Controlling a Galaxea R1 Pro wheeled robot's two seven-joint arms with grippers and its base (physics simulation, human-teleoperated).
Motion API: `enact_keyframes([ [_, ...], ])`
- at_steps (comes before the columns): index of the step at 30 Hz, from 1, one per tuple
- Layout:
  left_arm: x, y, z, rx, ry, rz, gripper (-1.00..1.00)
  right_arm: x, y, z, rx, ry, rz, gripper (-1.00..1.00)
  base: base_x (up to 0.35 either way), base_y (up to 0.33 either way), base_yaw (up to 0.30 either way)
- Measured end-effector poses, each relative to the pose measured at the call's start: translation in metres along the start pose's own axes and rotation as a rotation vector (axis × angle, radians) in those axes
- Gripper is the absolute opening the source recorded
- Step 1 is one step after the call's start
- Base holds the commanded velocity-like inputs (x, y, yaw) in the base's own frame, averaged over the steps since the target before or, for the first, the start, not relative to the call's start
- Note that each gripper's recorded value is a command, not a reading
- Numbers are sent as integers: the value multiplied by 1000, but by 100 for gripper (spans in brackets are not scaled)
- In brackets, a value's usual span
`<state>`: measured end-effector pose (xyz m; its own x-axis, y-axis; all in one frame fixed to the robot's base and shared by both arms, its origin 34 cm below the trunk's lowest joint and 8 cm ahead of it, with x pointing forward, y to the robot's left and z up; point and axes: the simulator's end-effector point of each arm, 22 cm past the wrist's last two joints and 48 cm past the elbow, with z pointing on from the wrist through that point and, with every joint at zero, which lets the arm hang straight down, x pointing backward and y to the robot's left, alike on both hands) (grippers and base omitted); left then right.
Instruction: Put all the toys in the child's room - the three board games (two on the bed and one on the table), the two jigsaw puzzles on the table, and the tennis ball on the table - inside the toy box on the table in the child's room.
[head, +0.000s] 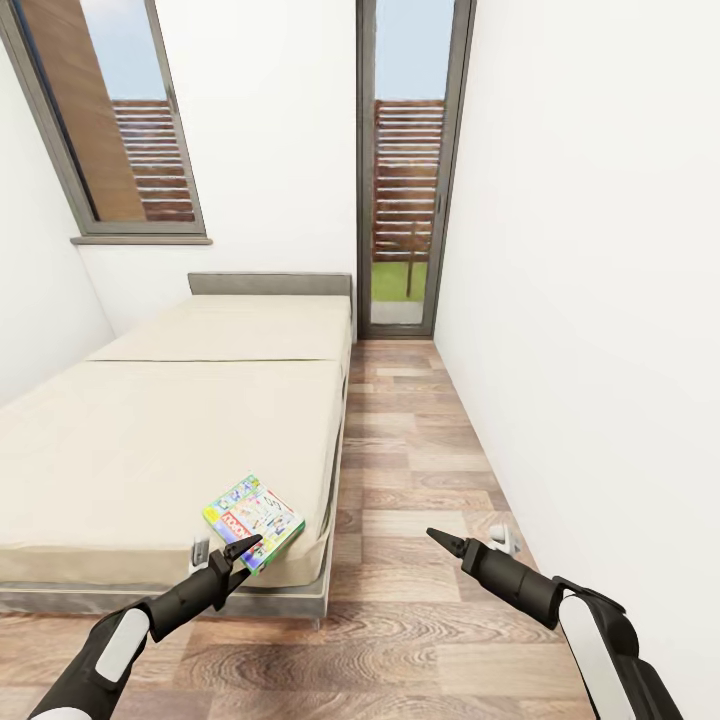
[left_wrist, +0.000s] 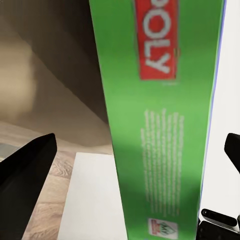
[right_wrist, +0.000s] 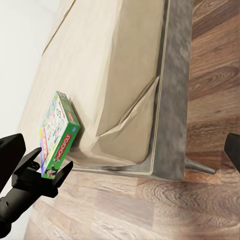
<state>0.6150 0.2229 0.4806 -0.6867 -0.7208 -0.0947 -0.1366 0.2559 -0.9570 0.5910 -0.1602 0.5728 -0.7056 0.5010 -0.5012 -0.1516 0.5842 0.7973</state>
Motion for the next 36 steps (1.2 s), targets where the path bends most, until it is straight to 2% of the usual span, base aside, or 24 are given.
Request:
enact_keyframes([
  [36, 0, 0, 0, 1, 0, 0, 100, 0, 1, 0, -2, 0, 1, 100, 0, 0, 0],
])
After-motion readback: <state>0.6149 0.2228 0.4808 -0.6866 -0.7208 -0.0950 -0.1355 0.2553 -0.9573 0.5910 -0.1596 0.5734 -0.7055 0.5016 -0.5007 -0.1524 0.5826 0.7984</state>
